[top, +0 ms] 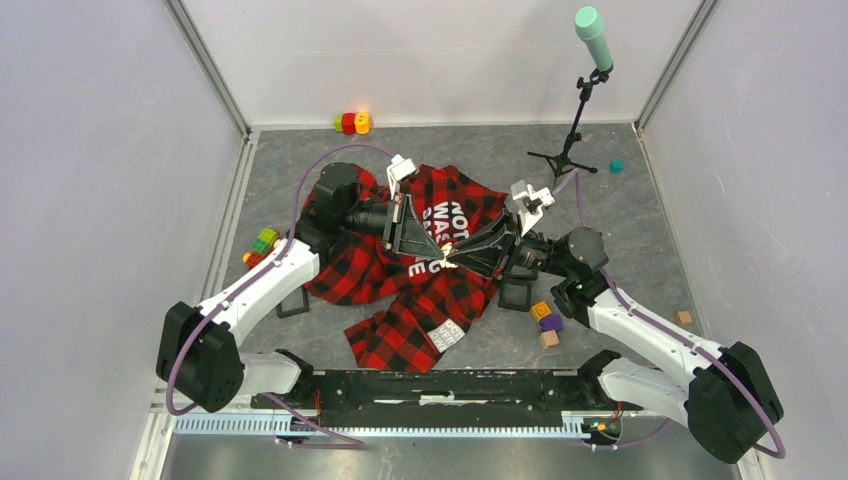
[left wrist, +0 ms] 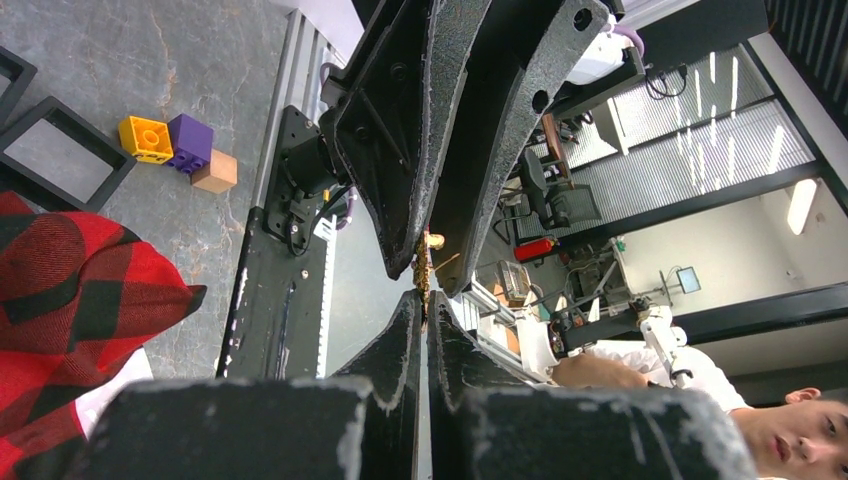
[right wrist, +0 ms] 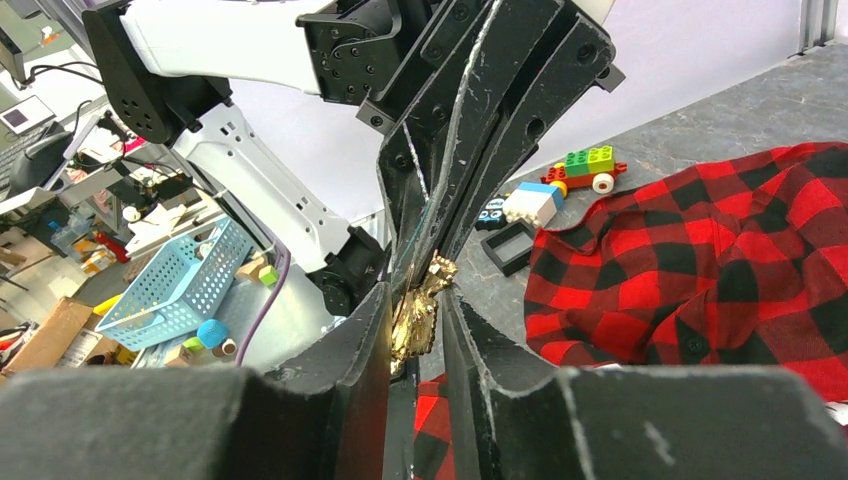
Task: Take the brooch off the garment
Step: Close the brooch.
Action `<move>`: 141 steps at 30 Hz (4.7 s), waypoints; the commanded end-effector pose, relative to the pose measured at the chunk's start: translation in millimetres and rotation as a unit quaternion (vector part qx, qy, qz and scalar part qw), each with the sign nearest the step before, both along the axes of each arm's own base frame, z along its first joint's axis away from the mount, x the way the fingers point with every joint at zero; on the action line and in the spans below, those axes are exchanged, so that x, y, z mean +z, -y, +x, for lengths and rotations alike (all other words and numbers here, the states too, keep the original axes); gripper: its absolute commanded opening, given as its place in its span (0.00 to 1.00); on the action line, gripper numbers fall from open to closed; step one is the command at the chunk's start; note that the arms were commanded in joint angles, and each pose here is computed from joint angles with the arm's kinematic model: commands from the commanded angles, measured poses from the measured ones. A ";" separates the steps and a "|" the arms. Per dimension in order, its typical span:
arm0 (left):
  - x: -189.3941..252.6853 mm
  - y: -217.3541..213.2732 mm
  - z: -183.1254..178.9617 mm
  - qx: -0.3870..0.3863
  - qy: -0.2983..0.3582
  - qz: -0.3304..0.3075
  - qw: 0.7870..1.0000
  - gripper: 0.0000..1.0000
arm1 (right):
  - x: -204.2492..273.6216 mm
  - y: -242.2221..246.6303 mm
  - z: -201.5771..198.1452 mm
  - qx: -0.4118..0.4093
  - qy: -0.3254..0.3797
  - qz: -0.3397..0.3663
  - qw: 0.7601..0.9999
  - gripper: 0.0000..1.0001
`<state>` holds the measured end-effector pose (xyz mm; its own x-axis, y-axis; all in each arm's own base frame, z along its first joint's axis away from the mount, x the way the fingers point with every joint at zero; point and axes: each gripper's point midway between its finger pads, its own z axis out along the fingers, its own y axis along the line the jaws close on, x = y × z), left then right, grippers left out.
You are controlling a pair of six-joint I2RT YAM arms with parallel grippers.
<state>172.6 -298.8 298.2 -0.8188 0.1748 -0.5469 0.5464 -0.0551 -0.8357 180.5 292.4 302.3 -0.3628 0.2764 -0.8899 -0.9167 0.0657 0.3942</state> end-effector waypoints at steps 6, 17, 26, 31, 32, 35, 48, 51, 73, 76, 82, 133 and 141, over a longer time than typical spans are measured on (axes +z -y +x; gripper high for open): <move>20.5 -3.9 -10.8 -0.019 0.045 -0.025 0.998 0.02 | 3.8 -4.6 14.6 -0.021 -0.010 -0.016 1.000 0.19; 19.5 -6.0 -10.7 -0.012 0.061 -0.017 0.998 0.02 | -3.2 -1.4 25.3 -0.056 -0.023 -0.034 0.998 0.16; 18.9 -6.3 -8.0 -0.002 0.069 -0.010 0.998 0.02 | -2.7 3.6 29.2 -0.079 -0.017 -0.033 0.996 0.23; 20.1 -6.8 -8.4 0.000 0.074 -0.011 0.997 0.02 | -6.7 6.3 34.9 -0.096 -0.021 -0.043 0.994 0.24; 20.6 -7.0 -8.7 0.000 0.075 -0.011 0.997 0.02 | -7.1 6.4 36.4 -0.099 -0.021 -0.048 0.994 0.23; 20.9 -7.1 -9.1 0.001 0.077 -0.011 0.997 0.02 | -9.5 3.3 34.6 -0.085 -0.019 -0.056 0.995 0.23; 17.3 -5.5 -5.2 0.003 0.075 -0.007 0.997 0.02 | -5.4 -1.9 5.7 -0.008 0.023 -0.051 0.998 0.42; 16.5 -5.5 -5.1 0.004 0.079 -0.007 0.997 0.02 | -2.6 0.4 -6.5 0.013 0.035 -0.040 0.998 0.51; 10.1 -5.6 -0.7 0.022 0.106 0.000 0.994 0.02 | 7.8 1.7 1.8 0.001 -0.029 0.002 1.000 0.37; 10.0 -5.5 -1.0 0.021 0.107 0.000 0.994 0.02 | 7.6 1.2 2.0 0.001 -0.036 0.006 0.999 0.34; 6.4 -6.0 -2.6 0.020 0.100 0.007 0.995 0.02 | 8.6 0.7 3.7 -0.003 -0.041 0.011 0.999 0.32; -49.8 -32.8 65.0 0.216 0.247 0.202 0.923 0.02 | -24.6 41.2 64.0 -0.241 -0.119 -0.050 0.962 0.64; -32.2 -14.7 86.1 0.253 0.571 0.156 0.765 0.02 | -28.6 45.8 70.2 -0.284 -0.362 -0.013 0.888 0.63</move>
